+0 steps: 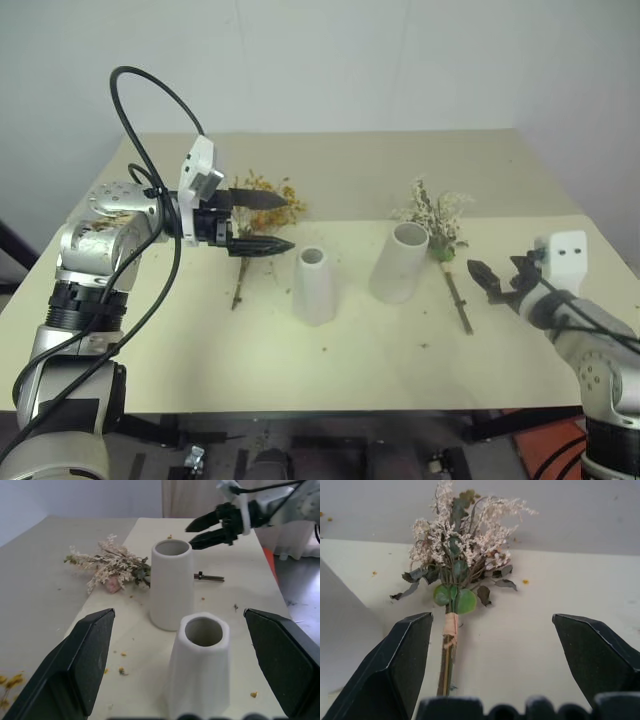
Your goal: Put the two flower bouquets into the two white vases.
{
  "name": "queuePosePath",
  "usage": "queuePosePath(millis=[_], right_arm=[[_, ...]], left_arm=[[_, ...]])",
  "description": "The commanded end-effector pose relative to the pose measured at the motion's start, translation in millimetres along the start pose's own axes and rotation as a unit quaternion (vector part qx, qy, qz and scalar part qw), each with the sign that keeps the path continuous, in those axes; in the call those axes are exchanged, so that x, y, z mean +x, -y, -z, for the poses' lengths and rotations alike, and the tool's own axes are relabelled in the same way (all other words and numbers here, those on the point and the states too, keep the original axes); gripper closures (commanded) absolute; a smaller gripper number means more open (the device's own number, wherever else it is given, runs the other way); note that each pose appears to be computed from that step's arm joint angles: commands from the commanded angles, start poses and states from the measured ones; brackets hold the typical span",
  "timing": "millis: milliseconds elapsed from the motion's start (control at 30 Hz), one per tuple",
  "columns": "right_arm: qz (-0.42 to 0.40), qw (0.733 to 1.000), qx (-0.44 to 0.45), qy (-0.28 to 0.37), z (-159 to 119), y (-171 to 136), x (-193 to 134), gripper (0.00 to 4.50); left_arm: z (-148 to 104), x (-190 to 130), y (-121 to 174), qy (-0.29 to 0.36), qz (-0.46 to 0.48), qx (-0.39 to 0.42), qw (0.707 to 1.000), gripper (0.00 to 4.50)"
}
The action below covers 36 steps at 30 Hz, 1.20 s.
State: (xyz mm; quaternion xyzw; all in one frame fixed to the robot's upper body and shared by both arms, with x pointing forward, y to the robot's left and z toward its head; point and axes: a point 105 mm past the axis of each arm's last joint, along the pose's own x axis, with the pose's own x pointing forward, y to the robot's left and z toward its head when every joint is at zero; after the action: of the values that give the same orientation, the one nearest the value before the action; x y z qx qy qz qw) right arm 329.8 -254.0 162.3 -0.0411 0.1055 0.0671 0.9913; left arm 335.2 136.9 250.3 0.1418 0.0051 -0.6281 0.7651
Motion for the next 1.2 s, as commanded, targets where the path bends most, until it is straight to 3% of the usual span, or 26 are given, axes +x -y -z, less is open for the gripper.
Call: queuePosePath(millis=[33, 467, 1067, 1200], right_arm=[[-0.018, 0.997, -0.01, -0.07, 4, -2, 10, 0.02], [-0.076, 0.972, -0.104, -0.197, -4, 1, 39, 0.02], [-0.108, 0.948, -0.079, -0.29, 14, -7, 77, 0.02], [-0.105, 0.946, -0.075, -0.296, 20, -6, 80, 0.89]], left_arm=[[-11, 0, -1, 0.007, 0.002, 0.026, 1.0, 0.0], [-10, 1, 0, 0.008, 0.009, 0.023, 1.0, 0.0], [-15, 6, -3, 0.006, 0.031, 0.033, 0.999, 0.0], [-15, 6, -4, 0.006, 0.036, 0.034, 0.999, 0.0]])
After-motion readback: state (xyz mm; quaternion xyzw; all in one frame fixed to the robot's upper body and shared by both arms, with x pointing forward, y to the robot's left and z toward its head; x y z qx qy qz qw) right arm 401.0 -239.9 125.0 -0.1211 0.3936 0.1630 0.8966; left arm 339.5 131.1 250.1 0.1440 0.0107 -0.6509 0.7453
